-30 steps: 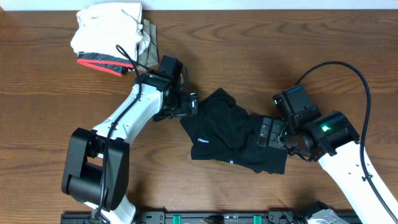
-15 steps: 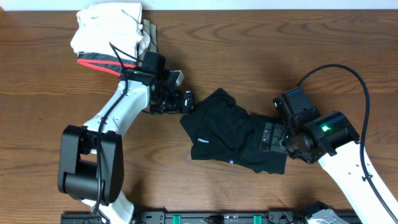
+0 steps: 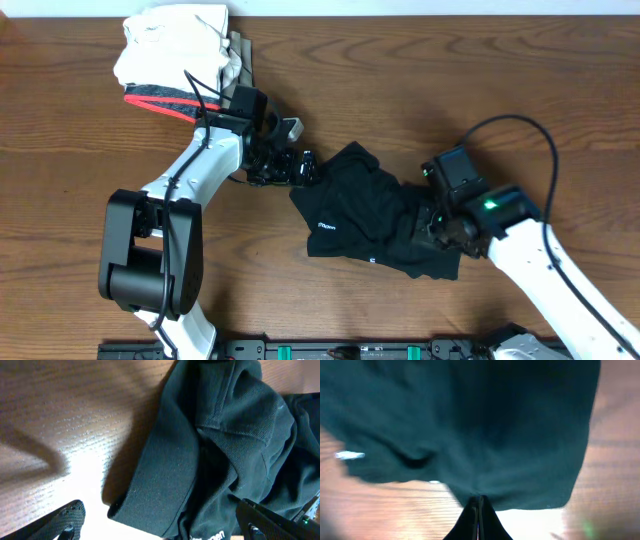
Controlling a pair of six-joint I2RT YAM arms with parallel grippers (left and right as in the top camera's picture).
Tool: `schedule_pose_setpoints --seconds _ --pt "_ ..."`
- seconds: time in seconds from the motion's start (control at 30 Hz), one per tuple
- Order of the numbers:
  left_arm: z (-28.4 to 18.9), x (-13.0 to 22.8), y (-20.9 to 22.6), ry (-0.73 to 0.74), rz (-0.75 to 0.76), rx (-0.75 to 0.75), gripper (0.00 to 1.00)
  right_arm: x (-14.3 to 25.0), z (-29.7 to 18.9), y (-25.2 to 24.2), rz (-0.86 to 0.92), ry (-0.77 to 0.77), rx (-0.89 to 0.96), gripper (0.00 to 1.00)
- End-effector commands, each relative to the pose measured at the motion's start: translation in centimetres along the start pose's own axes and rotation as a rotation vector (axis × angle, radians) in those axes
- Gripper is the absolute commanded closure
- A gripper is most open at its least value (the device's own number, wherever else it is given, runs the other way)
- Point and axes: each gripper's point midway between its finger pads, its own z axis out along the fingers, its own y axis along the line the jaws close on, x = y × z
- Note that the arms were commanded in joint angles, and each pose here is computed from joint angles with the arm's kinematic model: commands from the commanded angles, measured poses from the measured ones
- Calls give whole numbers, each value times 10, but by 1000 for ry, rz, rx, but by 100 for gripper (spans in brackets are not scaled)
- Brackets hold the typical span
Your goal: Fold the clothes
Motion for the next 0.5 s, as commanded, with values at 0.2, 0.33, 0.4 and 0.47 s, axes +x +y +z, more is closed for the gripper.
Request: schedule_pose_setpoints --seconds 0.2,0.33,0.4,0.47 --pt "5 6 2 26 0 6 2 9 40 -38 182 54 116 99" --pt "5 4 2 16 7 6 2 9 49 -30 152 58 58 96" --pt "5 3 2 13 9 6 2 11 55 -29 154 60 42 92" --pt "5 3 2 12 9 6 2 15 62 -32 179 71 43 90"
